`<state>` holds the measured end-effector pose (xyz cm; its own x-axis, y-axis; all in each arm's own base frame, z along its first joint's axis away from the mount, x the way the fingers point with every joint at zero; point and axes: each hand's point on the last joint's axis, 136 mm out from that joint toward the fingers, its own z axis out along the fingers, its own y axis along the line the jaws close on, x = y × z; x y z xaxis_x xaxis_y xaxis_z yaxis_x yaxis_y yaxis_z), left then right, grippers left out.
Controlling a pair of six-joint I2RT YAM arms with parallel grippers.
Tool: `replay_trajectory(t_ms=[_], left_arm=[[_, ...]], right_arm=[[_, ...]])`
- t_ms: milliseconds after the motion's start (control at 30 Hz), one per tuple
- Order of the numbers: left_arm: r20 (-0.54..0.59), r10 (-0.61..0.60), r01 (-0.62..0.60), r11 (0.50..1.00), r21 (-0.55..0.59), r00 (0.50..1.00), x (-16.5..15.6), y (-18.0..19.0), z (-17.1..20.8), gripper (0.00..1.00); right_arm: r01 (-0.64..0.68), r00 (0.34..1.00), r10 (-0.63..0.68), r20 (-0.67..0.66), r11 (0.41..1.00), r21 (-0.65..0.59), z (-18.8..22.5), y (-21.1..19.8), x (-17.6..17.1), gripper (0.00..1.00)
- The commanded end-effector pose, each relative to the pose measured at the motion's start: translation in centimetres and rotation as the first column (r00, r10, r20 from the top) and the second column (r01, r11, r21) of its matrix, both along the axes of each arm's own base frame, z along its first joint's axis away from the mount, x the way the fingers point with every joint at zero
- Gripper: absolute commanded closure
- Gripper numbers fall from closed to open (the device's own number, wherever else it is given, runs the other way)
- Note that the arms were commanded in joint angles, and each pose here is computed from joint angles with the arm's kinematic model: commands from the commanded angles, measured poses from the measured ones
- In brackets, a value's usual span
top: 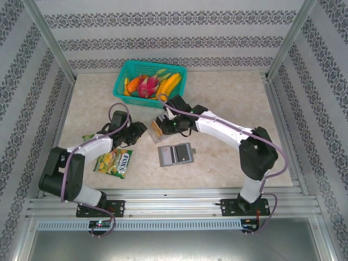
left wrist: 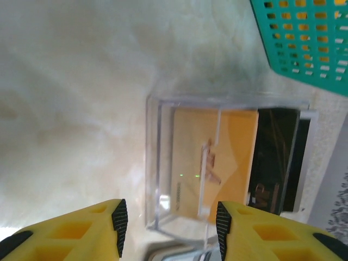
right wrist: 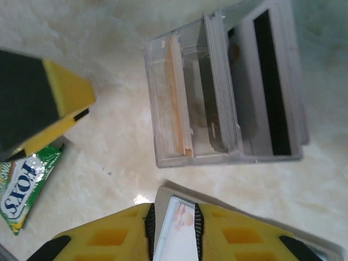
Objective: Put the credit cards into the card holder
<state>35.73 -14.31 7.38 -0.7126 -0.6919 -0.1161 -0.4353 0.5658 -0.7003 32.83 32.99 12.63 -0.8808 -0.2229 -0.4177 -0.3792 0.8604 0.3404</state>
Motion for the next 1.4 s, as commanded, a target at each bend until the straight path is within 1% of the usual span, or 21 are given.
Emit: replay_trajectory(t_ms=[0,33,133,300,433,567,667,733,833,900,967,1133,1200,1267,1300,1367], left_arm=[[0.039,-0.010,0.014,0.993,-0.120,0.999,2.8,-0.9,1.1,0.51],[0.043,-0.013,0.019,0.991,-0.133,0.999,3.5,-1.0,1.1,0.51],[0.027,-0.017,0.020,0.992,-0.121,0.999,4.6,-0.9,0.4,0.52],[-0.019,-0.018,0.015,0.993,-0.115,1.000,5.2,-0.6,-1.1,0.54],[-0.011,-0.035,0.033,0.989,-0.143,0.999,5.7,-1.1,-1.3,0.54],[-0.031,-0.053,0.048,0.989,-0.138,0.998,5.7,-1.2,-1.9,0.54],[-0.041,-0.064,0.057,0.988,-0.142,0.997,5.5,-1.4,-2.3,0.56],[-0.054,-0.060,0.052,0.989,-0.139,0.997,5.4,-1.3,-2.6,0.57],[-0.038,-0.064,0.057,0.987,-0.152,0.997,5.3,-1.4,-2.4,0.58],[-0.008,-0.064,0.062,0.985,-0.162,0.998,5.4,-1.5,-1.8,0.57],[0.019,-0.065,0.067,0.985,-0.161,0.998,5.4,-1.5,-1.0,0.56],[0.057,-0.090,0.098,0.982,-0.164,0.994,5.3,-1.8,0.0,0.56],[0.054,-0.086,0.094,0.981,-0.167,0.995,5.2,-1.7,-0.2,0.54],[0.047,-0.097,0.104,0.980,-0.169,0.994,5.0,-1.9,-0.5,0.55],[0.048,-0.100,0.106,0.979,-0.171,0.994,5.1,-2.0,-0.4,0.55],[0.053,-0.099,0.107,0.979,-0.172,0.994,5.0,-2.0,-0.5,0.58]], right_arm=[[-0.001,1.000,0.003,0.016,0.995,-0.102,-0.7,-0.1,0.9,0.73],[-0.004,1.000,0.005,0.015,0.995,-0.105,-0.8,0.2,1.3,0.73],[-0.011,1.000,0.013,0.013,0.994,-0.113,-0.9,1.4,2.2,0.74],[-0.027,0.999,0.035,0.041,0.984,-0.174,-1.3,2.6,3.1,0.74],[-0.048,0.997,0.060,0.055,0.978,-0.203,-1.7,3.4,3.4,0.71],[-0.057,0.995,0.076,0.069,0.968,-0.244,-2.1,3.6,3.7,0.66],[-0.064,0.993,0.088,0.079,0.961,-0.269,-2.6,3.7,3.8,0.61],[-0.068,0.992,0.094,0.080,0.957,-0.282,-2.9,3.7,3.9,0.60],[-0.073,0.992,0.101,0.078,0.951,-0.302,-3.4,3.5,4.0,0.57],[-0.082,0.991,0.111,0.079,0.948,-0.307,-3.6,3.6,4.0,0.57],[-0.087,0.990,0.118,0.080,0.945,-0.314,-3.7,3.6,4.1,0.60],[-0.081,0.987,0.124,0.105,0.935,-0.346,-3.4,3.5,4.3,0.59],[-0.077,0.983,0.131,0.128,0.930,-0.360,-2.9,3.6,4.3,0.55],[-0.069,0.978,0.136,0.156,0.924,-0.376,-2.2,3.5,4.5,0.53],[-0.062,0.975,0.137,0.173,0.921,-0.383,-1.8,3.4,4.6,0.50],[-0.072,0.971,0.154,0.184,0.919,-0.387,-1.4,3.4,4.6,0.50]])
